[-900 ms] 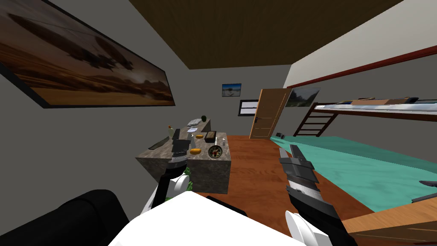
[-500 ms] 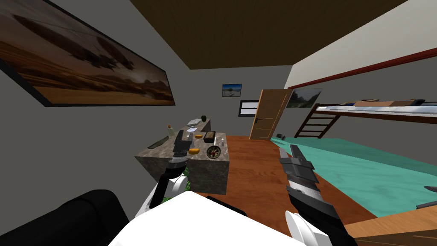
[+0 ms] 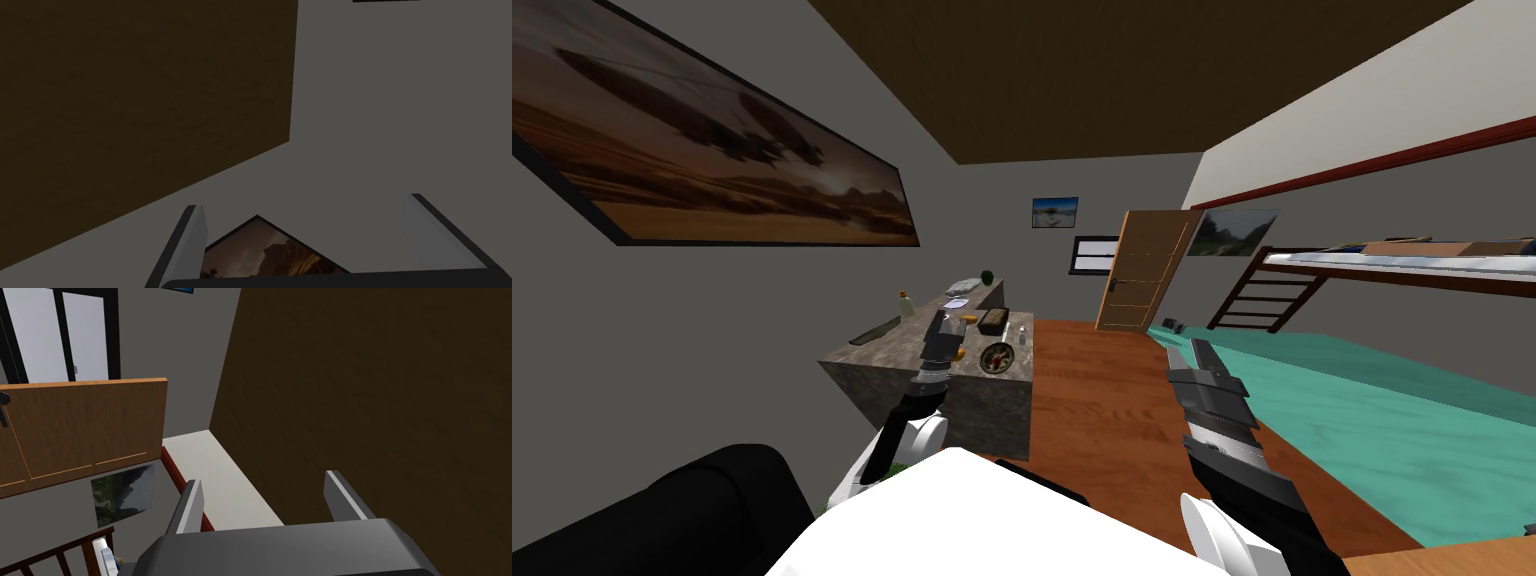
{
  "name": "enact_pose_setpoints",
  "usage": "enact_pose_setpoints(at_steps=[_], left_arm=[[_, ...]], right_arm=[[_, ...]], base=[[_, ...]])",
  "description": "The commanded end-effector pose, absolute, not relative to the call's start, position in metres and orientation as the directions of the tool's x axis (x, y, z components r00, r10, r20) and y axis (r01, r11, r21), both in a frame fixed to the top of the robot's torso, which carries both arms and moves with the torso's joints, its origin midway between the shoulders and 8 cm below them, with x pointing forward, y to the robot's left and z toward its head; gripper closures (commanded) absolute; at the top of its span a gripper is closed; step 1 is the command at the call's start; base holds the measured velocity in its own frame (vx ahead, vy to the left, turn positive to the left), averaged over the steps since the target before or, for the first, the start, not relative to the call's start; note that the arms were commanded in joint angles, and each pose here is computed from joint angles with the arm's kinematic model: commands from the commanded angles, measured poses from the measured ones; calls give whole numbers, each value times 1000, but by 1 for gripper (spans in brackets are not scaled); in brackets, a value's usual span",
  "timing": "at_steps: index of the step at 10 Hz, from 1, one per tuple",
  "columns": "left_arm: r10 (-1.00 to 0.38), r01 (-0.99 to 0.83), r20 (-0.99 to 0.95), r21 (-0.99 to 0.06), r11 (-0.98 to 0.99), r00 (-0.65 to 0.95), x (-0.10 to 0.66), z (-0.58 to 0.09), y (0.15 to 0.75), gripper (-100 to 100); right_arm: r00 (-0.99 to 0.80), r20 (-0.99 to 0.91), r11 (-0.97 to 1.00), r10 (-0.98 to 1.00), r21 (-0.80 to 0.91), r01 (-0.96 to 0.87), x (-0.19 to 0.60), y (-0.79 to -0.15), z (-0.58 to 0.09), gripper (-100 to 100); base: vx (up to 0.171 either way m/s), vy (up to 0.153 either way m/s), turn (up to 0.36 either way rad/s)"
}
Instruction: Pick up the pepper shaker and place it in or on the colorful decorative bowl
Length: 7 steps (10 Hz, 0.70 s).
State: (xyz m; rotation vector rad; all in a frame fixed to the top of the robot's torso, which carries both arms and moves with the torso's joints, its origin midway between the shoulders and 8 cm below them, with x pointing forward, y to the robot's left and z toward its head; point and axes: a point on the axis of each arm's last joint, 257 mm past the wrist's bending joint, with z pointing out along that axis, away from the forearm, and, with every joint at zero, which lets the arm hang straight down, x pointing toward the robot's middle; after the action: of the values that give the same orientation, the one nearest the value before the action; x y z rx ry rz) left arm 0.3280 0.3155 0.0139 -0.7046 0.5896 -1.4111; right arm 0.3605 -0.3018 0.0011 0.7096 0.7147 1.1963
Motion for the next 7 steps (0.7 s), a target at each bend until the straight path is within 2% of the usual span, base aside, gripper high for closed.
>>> enact_pose_setpoints(at_steps=[1,2,5,7], left_arm=[[-995,652,88,-757,-34,50,332,1,321,-100],[-992,641,120,-764,-71,34,334,-9,325,-100],[-972,605,237,-773,-189,-1,339,-38,343,-100],[-945,584,326,-766,-270,-10,340,-59,358,-100]], right_arm=[[211,-112,214,971,801,-559,360,-302,1,0],[211,-112,214,971,801,-559,360,-302,1,0],[211,-112,214,971,801,-559,360,-302,1,0],[211,-112,214,971,801,-559,360,-302,1,0]], base=[[93,-224,73],[82,-244,103],[143,-316,84],[131,-234,169]])
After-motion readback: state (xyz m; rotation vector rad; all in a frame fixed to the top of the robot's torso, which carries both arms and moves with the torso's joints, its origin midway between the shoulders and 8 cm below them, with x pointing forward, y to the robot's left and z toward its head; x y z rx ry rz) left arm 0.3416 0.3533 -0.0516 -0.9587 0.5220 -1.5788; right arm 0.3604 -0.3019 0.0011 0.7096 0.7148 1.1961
